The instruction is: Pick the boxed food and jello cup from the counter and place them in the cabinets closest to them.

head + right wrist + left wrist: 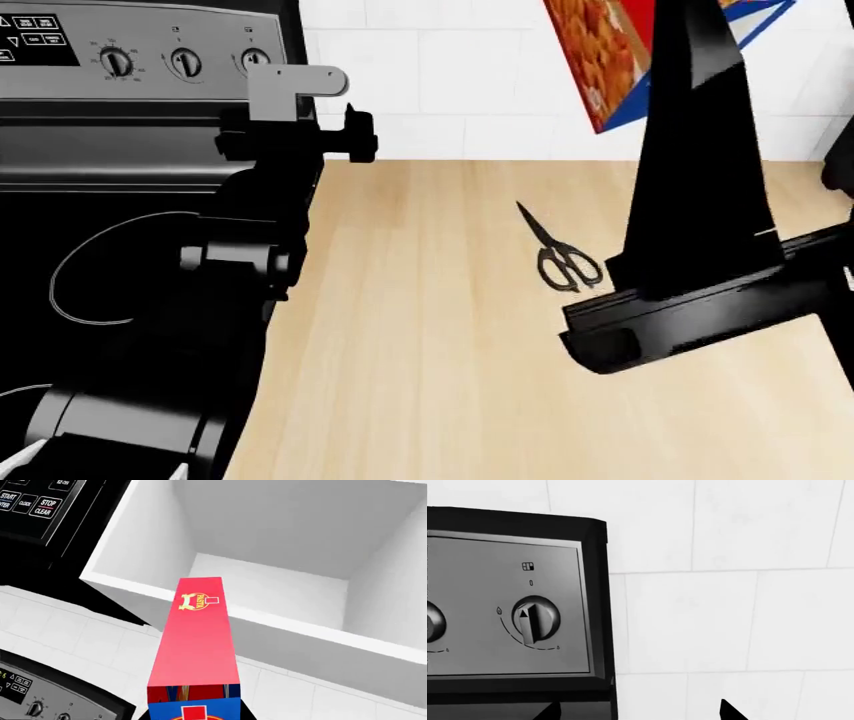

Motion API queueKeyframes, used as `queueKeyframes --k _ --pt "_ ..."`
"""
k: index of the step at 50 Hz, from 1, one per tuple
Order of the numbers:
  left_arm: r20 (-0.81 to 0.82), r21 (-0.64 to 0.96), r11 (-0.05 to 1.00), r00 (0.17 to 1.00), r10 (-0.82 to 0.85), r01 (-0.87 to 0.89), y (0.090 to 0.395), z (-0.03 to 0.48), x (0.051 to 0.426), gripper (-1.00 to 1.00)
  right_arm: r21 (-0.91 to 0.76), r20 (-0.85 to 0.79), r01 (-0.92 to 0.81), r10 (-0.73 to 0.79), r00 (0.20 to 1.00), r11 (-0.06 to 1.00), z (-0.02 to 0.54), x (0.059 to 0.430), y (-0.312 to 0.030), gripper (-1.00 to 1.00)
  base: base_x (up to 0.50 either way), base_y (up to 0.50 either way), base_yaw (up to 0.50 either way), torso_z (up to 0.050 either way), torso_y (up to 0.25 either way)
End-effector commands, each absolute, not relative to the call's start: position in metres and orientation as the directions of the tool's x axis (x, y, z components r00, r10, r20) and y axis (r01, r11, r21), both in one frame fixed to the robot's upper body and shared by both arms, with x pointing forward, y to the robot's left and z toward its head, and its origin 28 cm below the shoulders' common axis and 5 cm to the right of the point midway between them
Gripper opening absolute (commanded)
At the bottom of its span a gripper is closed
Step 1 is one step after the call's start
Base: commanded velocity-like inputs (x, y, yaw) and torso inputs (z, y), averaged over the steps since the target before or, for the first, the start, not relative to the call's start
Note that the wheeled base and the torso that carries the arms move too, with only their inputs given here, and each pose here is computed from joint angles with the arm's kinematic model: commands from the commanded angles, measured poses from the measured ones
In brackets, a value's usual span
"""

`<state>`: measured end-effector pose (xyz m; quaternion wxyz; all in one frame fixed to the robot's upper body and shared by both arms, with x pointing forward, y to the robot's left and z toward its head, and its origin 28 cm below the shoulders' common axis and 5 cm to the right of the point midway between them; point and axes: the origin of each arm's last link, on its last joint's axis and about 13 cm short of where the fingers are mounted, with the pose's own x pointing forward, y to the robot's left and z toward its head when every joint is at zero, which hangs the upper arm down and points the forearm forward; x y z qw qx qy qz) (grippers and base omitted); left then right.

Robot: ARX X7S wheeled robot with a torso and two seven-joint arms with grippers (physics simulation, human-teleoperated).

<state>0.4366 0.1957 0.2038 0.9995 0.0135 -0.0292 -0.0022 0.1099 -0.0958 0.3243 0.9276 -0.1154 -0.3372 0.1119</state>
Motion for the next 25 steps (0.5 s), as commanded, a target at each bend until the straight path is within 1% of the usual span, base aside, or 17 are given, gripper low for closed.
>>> queueKeyframes --k 1,7,18,22,23,25 --pt "0.058 0.037 0.999 0.998 0.0 -0.002 0.195 0.204 0.437 1.0 -0.286 0.715 -0.067 0.26 0.649 0.956 0.346 0.088 -0.102 -1.0 0.0 0.0 0.0 0.0 0.0" --pt "0.058 0.051 0.999 0.998 0.005 -0.008 0.195 0.203 0.436 1.0 -0.234 0.784 -0.037 0.211 0.584 0.972 0.365 0.073 -0.096 -1.0 0.0 0.0 0.0 0.0 0.0" --pt "0.059 0.072 0.997 0.998 0.01 -0.015 0.194 0.202 0.436 1.0 -0.129 0.862 0.002 0.111 0.494 0.992 0.383 0.067 -0.084 -1.0 0.0 0.0 0.0 0.0 0.0" --pt "0.059 0.074 0.997 0.998 0.012 -0.016 0.194 0.202 0.436 1.0 -0.088 0.87 0.016 0.069 0.488 0.996 0.384 0.073 -0.085 -1.0 0.0 0.0 0.0 0.0 0.0" --pt "0.059 0.076 0.997 0.998 0.014 -0.018 0.194 0.202 0.436 1.0 -0.056 0.853 0.033 0.03 0.522 0.998 0.4 0.089 -0.08 -1.0 0.0 0.0 0.0 0.0 0.0" --pt "0.058 0.079 0.997 0.998 0.016 -0.02 0.194 0.202 0.436 1.0 -0.022 0.831 0.049 -0.009 0.556 0.999 0.421 0.112 -0.083 -1.0 0.0 0.0 0.0 0.0 0.0"
